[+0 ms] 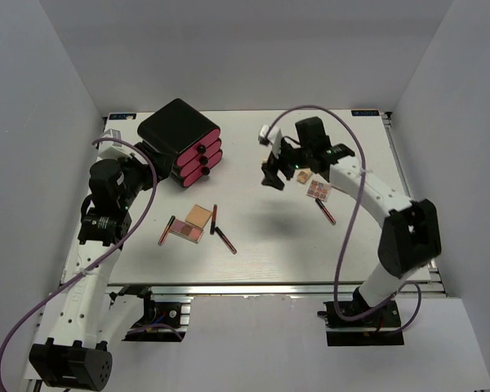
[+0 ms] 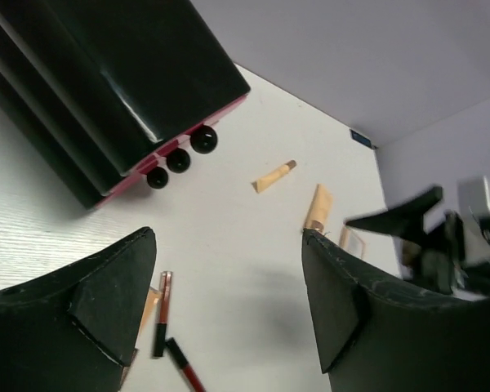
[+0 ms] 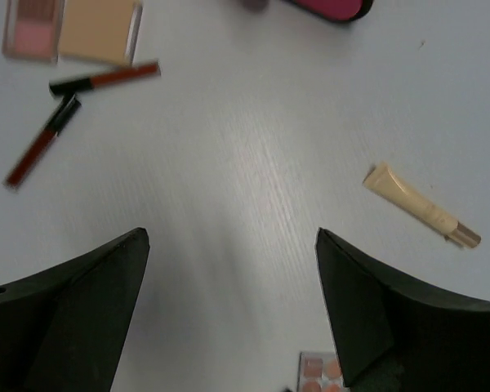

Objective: Organize the makeup

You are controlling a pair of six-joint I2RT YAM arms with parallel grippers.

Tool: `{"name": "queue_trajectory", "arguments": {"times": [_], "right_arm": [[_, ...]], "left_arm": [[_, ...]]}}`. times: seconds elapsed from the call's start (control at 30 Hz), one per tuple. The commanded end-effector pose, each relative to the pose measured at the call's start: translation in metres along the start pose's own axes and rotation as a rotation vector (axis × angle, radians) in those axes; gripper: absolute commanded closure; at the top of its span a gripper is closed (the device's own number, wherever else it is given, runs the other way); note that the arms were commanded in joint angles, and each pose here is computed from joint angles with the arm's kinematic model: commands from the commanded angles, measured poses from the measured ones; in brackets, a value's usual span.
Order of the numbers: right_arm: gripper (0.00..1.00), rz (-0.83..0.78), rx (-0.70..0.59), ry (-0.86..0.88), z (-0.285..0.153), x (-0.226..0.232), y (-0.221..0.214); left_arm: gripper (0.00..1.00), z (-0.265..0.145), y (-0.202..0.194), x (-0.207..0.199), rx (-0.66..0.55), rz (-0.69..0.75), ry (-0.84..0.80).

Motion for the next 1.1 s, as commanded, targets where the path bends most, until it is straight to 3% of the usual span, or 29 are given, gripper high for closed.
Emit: {"name": "queue_trajectory", "arguments": {"times": [0.0,0.03,0.07,0.1,0.13,0.27,0.43,0.57,1.07], "right_arm": [[0.17,0.168,-0.206,0.066,0.009,-0.008,0.064],[0.25,0.219,-0.234,0.089,0.014,-0.008,0.072],[0.61,0.387,-0.250,0.104,0.024,-0.009,0.079],[0.80,0.373,-0.270,0.069,0.034,-0.015,0.080],[0.85,0.498,-0.289,0.064,0.036,-0.014,0.092],[0.50,0.596,-0.316,0.121,0.064,-0.003,0.110],[0.39,0.743,-0.341,0.257,0.092,0.006,0.136],[0.27,0.760,-0.351,0.300,0.128,0.016,0.141],[0.34,0.812,-0.388,0.212,0.184,-0.011,0.140]], "left_arm": [[0.18,-0.006,0.009,-0.012,-0.014,-0.037,-0.062],[0.16,-0.005,0.007,-0.012,-0.003,-0.042,-0.065],[0.14,-0.005,0.006,-0.013,0.008,-0.054,-0.073],[0.09,-0.005,0.003,-0.013,0.024,-0.062,-0.073],[0.06,-0.003,0.001,-0.013,0.039,-0.069,-0.074],[0.02,-0.001,-0.001,-0.012,0.059,-0.097,-0.067],[0.02,0.006,-0.006,-0.010,0.080,-0.125,-0.050],[0.02,0.010,-0.007,-0.009,0.095,-0.142,-0.043],[0.02,0.012,-0.013,-0.004,0.126,-0.141,0.000]]}}
Point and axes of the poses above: each gripper's point midway between its finger pads, its own z axis out along the fingers, its own x axis along the line the jaws close on, y = z × x, the point moved 6 cm from there along -z, back along the fingers, and after that the axes turned 15 degrees about z, right-handed, at the moved point
